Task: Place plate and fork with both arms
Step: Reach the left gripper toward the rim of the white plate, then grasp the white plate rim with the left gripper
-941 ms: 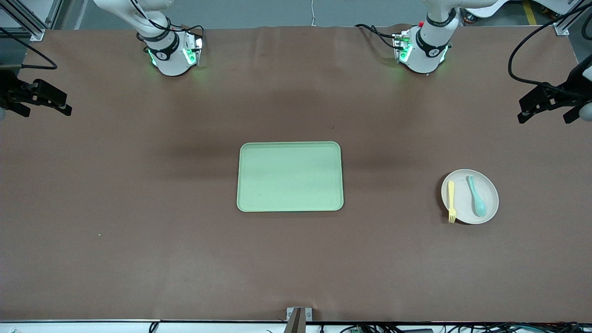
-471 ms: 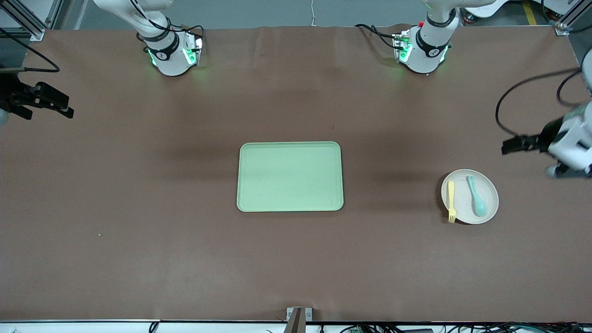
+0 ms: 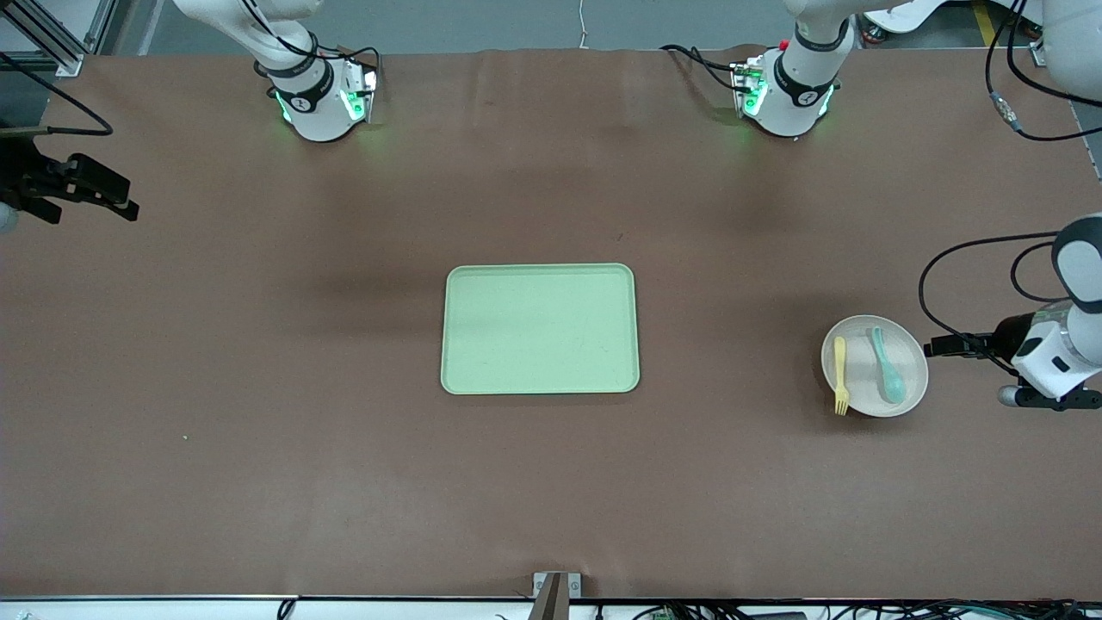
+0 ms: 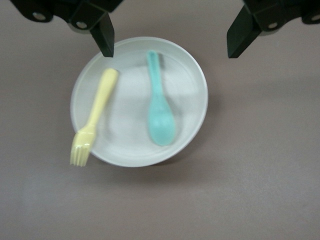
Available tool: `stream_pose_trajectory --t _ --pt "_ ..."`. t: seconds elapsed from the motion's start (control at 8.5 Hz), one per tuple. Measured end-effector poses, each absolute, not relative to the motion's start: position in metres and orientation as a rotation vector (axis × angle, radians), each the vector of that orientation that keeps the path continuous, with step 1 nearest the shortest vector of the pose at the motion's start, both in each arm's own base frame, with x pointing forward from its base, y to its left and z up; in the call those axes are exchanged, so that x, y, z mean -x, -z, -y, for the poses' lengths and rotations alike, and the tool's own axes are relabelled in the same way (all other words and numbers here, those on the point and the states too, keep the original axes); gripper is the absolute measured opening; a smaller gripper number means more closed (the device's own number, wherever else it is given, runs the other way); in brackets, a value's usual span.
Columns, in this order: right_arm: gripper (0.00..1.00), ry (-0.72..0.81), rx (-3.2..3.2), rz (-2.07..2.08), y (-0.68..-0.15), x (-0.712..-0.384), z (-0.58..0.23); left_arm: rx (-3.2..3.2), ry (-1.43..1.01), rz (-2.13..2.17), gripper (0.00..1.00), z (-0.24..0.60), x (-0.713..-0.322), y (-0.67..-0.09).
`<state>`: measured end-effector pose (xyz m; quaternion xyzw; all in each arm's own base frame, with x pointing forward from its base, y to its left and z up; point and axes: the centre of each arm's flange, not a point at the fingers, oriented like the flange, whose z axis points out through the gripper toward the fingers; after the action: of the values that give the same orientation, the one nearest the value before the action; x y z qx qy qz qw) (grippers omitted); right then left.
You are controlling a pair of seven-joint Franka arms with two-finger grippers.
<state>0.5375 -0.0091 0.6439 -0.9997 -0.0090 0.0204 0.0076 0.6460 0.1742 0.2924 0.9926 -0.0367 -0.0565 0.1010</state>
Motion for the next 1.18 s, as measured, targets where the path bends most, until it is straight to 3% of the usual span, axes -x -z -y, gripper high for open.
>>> stream_pose_trajectory --t 0.35,0.59,1.18 --pt "1.00 -0.074 3.126 0.029 -0.640 -0.540 0.009 -2.815 0.108 0.234 0.84 -0.211 -0.636 -0.192" --pt "1.00 -0.074 3.126 0.029 -0.640 -0.540 0.009 -2.808 0.119 0.242 0.49 -0.214 -0.634 -0.179" --pt "1.00 -0.074 3.126 0.029 -0.640 -0.540 0.009 -2.811 0.110 0.245 0.09 -0.214 -0.636 -0.182"
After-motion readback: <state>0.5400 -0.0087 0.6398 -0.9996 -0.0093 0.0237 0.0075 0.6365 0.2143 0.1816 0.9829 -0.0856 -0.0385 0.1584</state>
